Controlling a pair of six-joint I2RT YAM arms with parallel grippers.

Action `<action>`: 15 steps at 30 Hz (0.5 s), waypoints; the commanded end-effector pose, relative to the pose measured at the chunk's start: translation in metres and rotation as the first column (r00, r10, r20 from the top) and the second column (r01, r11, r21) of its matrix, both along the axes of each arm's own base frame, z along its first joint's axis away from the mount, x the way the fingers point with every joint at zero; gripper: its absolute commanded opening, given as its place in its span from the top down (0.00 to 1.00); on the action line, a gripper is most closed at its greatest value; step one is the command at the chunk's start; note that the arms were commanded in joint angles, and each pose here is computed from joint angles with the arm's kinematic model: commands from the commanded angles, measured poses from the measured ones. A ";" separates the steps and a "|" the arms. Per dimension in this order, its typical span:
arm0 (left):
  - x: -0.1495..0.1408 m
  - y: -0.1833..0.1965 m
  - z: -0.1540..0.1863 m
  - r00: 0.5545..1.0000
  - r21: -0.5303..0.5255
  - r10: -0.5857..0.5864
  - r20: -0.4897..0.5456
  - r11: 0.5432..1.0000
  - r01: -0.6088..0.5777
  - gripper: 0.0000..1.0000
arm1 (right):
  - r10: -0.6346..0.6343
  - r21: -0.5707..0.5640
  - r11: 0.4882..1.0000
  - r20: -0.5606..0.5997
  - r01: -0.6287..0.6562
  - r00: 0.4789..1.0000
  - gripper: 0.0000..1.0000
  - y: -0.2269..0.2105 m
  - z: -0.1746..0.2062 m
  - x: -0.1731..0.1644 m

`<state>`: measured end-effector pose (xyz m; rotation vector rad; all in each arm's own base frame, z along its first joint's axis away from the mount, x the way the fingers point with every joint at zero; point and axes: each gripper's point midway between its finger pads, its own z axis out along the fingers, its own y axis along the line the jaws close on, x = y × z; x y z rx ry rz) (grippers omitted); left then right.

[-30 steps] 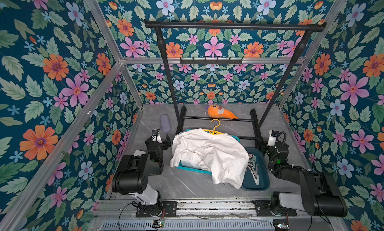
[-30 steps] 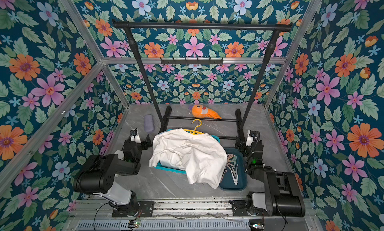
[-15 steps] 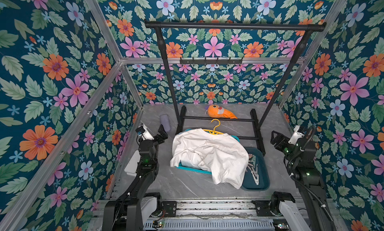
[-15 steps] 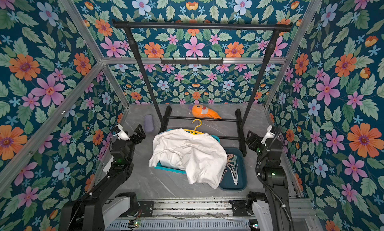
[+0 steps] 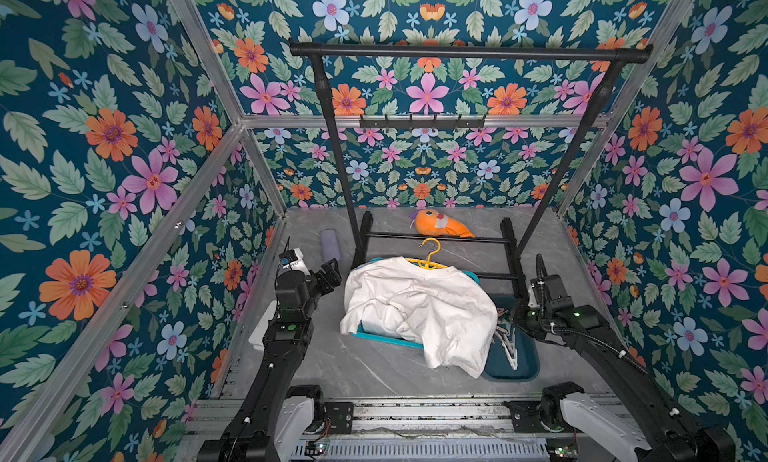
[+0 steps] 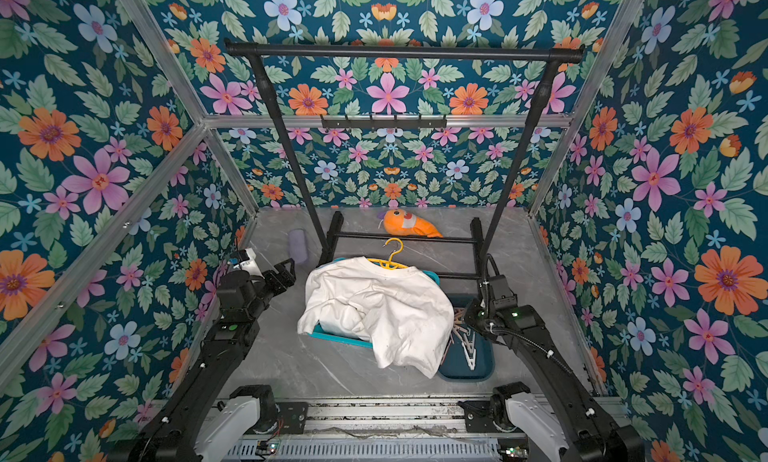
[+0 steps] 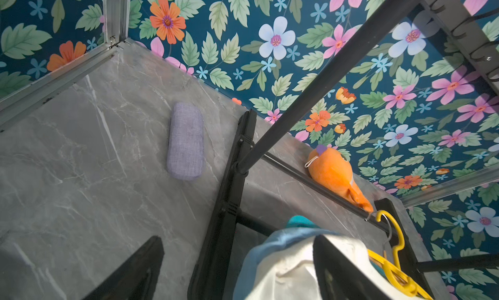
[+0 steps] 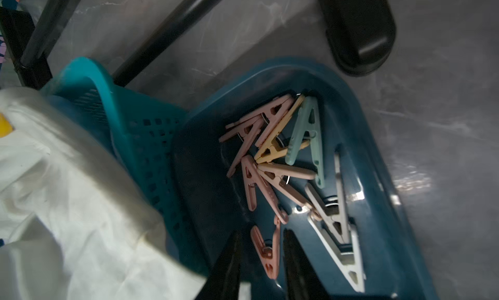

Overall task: Use clothespins to secure the t-shirt on both sides of the hanger
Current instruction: Pick up the clothespin from the storage box.

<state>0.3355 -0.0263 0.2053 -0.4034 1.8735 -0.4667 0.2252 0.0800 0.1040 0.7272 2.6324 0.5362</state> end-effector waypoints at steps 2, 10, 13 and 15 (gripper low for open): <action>-0.005 -0.006 -0.001 0.999 0.006 -0.035 -0.022 0.999 0.035 0.11 | -0.182 0.001 0.983 0.035 0.182 0.983 0.72 -0.012 -0.013 0.021; -0.006 -0.014 0.006 0.997 0.001 -0.076 -0.015 0.997 0.076 0.12 | -0.266 0.048 0.963 0.012 0.265 0.964 0.72 -0.006 -0.032 0.044; -0.006 -0.016 0.009 0.996 -0.003 -0.091 -0.011 0.996 0.091 0.13 | -0.302 0.047 0.952 -0.011 0.302 0.953 0.73 -0.008 -0.040 0.044; -0.006 -0.017 0.011 0.995 -0.002 -0.095 -0.008 0.995 0.095 0.13 | -0.319 0.028 0.947 -0.016 0.320 0.948 0.73 -0.012 -0.044 0.042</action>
